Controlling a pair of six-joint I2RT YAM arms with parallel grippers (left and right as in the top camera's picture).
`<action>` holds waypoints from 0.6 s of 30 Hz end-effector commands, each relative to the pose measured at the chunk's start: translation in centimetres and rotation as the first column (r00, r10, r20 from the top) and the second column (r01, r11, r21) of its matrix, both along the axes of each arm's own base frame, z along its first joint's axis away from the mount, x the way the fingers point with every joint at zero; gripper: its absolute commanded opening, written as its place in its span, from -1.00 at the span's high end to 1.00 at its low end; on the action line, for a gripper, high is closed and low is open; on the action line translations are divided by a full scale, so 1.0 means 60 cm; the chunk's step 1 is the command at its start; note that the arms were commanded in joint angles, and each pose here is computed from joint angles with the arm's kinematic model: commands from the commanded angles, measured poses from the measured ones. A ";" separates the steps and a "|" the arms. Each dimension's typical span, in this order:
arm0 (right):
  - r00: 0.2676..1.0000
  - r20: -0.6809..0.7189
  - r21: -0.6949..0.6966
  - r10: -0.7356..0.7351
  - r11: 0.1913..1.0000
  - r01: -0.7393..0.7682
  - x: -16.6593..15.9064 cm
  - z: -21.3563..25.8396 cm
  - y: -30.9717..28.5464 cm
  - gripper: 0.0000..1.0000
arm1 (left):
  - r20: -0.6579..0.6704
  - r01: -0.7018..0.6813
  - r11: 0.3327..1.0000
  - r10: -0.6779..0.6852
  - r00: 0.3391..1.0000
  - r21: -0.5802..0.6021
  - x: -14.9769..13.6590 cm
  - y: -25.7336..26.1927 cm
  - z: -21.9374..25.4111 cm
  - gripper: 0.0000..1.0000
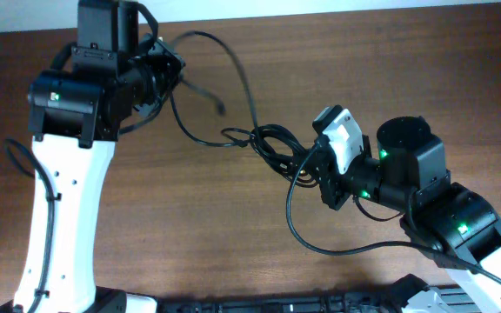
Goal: Untangle cables
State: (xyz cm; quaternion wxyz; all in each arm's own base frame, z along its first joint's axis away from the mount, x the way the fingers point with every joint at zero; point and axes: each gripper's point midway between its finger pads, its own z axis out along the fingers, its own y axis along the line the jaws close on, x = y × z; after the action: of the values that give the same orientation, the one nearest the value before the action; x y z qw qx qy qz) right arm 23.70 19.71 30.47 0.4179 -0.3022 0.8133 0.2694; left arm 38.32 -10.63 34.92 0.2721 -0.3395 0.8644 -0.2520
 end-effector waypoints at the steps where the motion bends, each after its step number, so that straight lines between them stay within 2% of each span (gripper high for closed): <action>1: 0.999 0.029 0.003 -0.027 1.000 0.027 0.004 0.014 -0.005 0.92 | 0.013 0.018 0.999 -0.019 1.000 0.042 0.001 0.008 0.004 -0.86; 2: 0.999 0.032 -0.002 -0.037 0.999 0.038 0.007 0.014 -0.007 0.92 | 0.012 0.035 0.998 -0.035 0.999 0.054 -0.001 0.008 0.002 -0.98; 10: 0.982 0.076 -0.078 -0.175 0.980 0.181 0.037 0.006 -0.044 0.92 | -0.067 0.089 0.991 -0.082 0.994 0.100 -0.029 0.012 -0.022 -0.97; 13: 0.975 0.120 -0.137 -0.188 0.969 0.204 0.044 0.001 -0.058 0.92 | -0.053 0.216 0.969 -0.211 0.976 0.122 -0.036 -0.008 -0.020 -0.97; 16: 0.970 0.171 -0.188 -0.176 0.960 0.207 0.050 0.001 -0.067 0.92 | -0.032 0.364 0.920 -0.363 0.931 0.147 -0.046 -0.037 -0.018 -0.97; 18: 0.955 0.194 -0.214 -0.226 0.940 0.266 0.059 0.000 -0.084 0.92 | -0.020 0.449 0.879 -0.452 0.892 0.158 -0.056 -0.061 -0.016 -0.98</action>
State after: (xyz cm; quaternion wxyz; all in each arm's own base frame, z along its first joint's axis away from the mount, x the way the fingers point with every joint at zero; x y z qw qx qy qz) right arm 26.24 16.31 29.50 0.4473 -0.2732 0.8384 0.1497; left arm 35.90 -11.47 33.29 0.2404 -0.2241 0.9190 -0.2179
